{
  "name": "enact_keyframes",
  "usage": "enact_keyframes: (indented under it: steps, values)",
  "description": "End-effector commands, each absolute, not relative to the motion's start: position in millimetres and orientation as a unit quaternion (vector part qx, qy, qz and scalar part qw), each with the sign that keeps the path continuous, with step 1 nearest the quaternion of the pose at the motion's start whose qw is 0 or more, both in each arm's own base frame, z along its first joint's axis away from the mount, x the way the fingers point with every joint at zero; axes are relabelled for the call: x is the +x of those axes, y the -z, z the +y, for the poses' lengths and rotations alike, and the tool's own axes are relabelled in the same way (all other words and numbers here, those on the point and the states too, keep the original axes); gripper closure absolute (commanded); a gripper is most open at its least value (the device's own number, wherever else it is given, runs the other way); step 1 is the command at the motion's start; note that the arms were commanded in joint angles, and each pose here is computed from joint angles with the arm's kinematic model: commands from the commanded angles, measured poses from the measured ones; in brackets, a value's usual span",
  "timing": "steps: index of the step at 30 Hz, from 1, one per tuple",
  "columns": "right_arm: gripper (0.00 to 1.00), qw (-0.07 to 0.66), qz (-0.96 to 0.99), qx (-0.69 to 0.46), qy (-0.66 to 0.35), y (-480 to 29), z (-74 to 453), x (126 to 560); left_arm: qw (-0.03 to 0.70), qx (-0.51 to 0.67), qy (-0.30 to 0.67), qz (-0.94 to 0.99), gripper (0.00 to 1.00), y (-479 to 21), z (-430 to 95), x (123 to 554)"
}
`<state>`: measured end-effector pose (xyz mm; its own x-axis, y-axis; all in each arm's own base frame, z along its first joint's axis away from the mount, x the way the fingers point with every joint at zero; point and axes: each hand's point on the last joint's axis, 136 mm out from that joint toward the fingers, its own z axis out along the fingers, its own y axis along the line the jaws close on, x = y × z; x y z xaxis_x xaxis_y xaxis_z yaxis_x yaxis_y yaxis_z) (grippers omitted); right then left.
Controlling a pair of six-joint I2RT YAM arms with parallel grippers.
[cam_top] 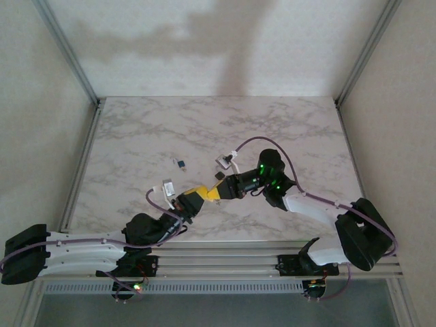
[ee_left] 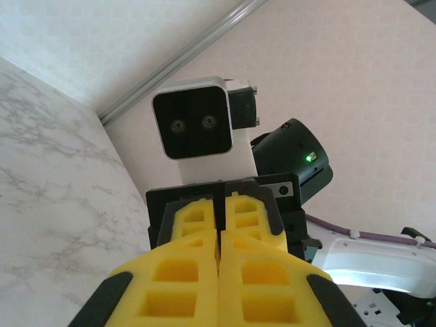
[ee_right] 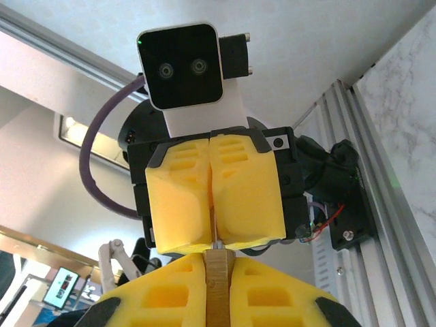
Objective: Lock with the key
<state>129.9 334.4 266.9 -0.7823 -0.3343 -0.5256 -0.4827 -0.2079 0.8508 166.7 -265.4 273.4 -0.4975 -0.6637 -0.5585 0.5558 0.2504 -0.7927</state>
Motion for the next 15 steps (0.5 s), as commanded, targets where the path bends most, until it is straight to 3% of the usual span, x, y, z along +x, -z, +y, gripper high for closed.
enact_keyframes:
  steps: [1, 15]
  values:
    - [1.0, 0.116, 0.664, -0.292, -0.678, -260.9, 360.1, 149.1, 0.346, 0.124, 0.644, 0.67, 1.0, -229.2, -321.1, 98.2]
    - [1.0, 0.114, 0.65, -0.321, -0.68, -250.5, 355.7, 138.4, 0.363, 0.054, 0.667, 0.648, 1.0, -244.6, -304.3, 119.4]
